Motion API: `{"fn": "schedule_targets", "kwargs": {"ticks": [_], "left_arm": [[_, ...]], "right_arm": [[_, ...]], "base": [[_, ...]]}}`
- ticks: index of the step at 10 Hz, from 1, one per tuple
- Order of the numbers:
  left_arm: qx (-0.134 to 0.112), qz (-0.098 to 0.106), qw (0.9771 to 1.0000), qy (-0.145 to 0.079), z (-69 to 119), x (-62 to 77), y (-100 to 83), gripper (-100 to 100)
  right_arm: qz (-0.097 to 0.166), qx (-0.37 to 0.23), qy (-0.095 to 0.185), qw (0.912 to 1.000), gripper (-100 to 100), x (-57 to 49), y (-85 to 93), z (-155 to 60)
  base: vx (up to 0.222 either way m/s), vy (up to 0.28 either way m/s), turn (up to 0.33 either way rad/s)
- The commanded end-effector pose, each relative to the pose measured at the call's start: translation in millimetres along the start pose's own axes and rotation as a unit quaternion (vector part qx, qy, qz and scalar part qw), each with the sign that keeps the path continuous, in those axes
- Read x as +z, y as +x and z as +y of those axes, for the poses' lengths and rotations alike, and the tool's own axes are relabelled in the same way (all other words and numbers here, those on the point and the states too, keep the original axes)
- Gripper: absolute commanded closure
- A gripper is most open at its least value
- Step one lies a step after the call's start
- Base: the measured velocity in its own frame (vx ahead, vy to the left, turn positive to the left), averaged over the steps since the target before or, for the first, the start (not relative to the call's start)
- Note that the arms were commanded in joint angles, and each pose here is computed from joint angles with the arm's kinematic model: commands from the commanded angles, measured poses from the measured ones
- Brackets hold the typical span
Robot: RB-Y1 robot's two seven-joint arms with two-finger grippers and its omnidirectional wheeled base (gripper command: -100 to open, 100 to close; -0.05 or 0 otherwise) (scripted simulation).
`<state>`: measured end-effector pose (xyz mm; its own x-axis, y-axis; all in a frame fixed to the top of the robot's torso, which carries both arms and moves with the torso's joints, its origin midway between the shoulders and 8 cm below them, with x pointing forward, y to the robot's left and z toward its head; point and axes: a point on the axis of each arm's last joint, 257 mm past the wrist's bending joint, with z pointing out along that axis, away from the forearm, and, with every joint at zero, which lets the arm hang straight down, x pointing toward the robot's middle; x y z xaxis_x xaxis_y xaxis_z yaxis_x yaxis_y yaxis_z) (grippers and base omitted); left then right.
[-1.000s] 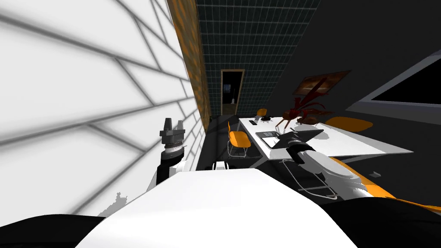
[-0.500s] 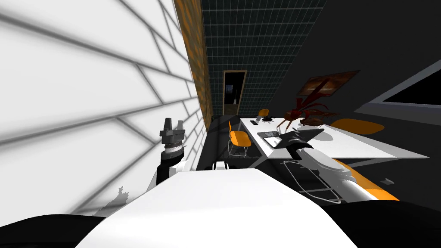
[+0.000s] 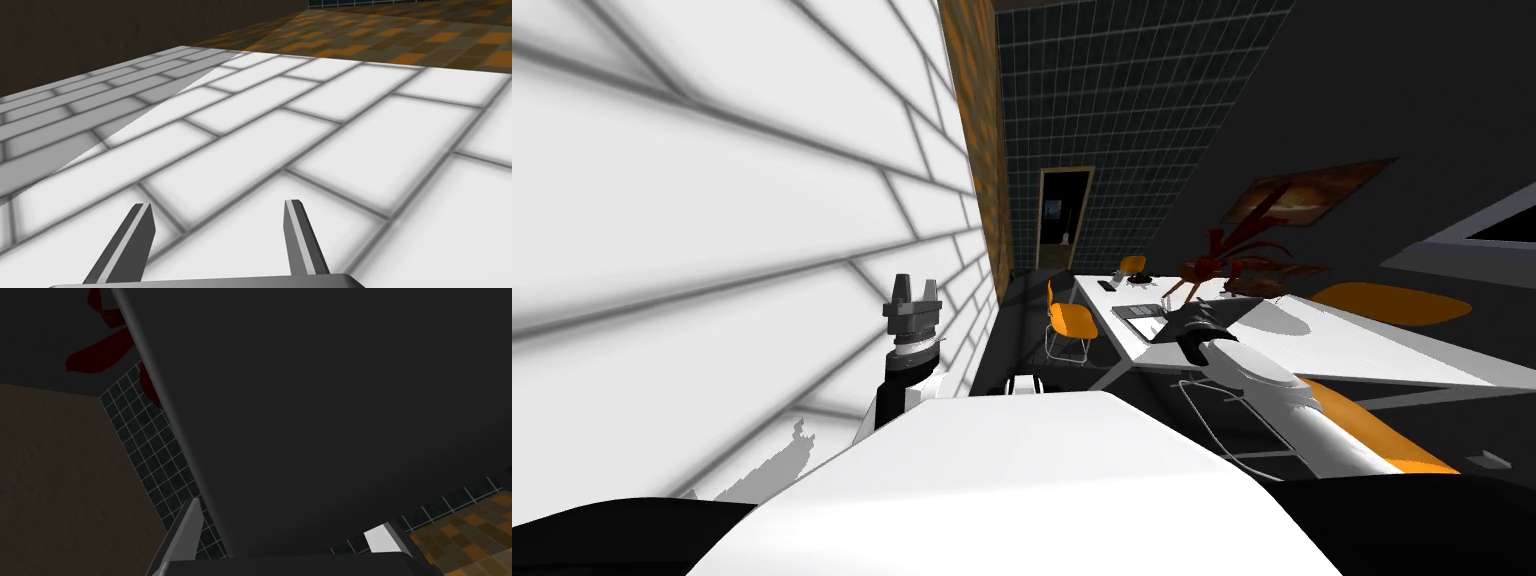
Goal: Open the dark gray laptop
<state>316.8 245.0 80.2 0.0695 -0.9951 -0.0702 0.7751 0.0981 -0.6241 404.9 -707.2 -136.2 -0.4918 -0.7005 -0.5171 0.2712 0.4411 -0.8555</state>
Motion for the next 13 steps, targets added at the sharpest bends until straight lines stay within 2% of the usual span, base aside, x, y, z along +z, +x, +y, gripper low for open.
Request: {"fn": "schedule_targets", "kwargs": {"ticks": [1, 3, 5, 6, 8, 10, 11, 12, 13], "left_arm": [[0.000, 0.000, 1.0000, 0.000, 0.0, 0.1, 0.1, 0], [0.000, 0.000, 1.0000, 0.000, 0.1, 0.1, 0.0, 0], [0.000, 0.000, 1.0000, 0.000, 0.0, 0.0, 0.0, 0], [0.000, 0.000, 1.0000, 0.000, 0.0, 0.0, 0.0, 0], [0.000, 0.000, 1.0000, 0.000, 0.1, 0.1, 0.1, 0], [0.000, 0.000, 1.0000, 0.000, 0.1, 0.0, 0.0, 0], [0.000, 0.000, 1.0000, 0.000, 0.0, 0.0, 0.0, 0], [0.000, 0.000, 1.0000, 0.000, 0.0, 0.0, 0.0, 0], [0.000, 0.000, 1.0000, 0.000, 0.0, 0.1, 0.1, 0]], "right_arm": [[0.011, -0.006, 0.015, 0.9998, -100, 18.0, 1.0, -9.2], [0.020, 0.003, 0.026, 0.9995, -100, 28.0, 3.3, -16.1], [0.045, -0.001, 0.024, 0.9987, -100, 26.5, 28.9, -14.3], [0.043, -0.010, 0.035, 0.9984, -100, 37.6, 19.0, -22.3], [0.057, 0.001, 0.046, 0.9973, -100, 47.9, 24.1, -30.3], [0.080, 0.000, 0.047, 0.9957, -100, 47.4, 46.2, -30.1], [0.081, 0.000, 0.046, 0.9956, -100, 47.2, 47.7, -29.9], [0.086, -0.011, 0.059, 0.9945, -100, 56.5, 42.5, -40.4], [0.091, -0.005, 0.063, 0.9938, -100, 60.4, 43.7, -43.9]], "base": [[-0.252, -0.027, 0.369], [-0.111, -0.020, 0.088], [0.014, 0.000, -0.005], [-0.174, -0.003, 0.263], [-0.213, -0.014, 0.294], [-0.019, 0.006, 0.015], [0.025, 0.004, -0.017], [-0.152, 0.019, 0.372], [-0.249, -0.010, 0.451]]}}
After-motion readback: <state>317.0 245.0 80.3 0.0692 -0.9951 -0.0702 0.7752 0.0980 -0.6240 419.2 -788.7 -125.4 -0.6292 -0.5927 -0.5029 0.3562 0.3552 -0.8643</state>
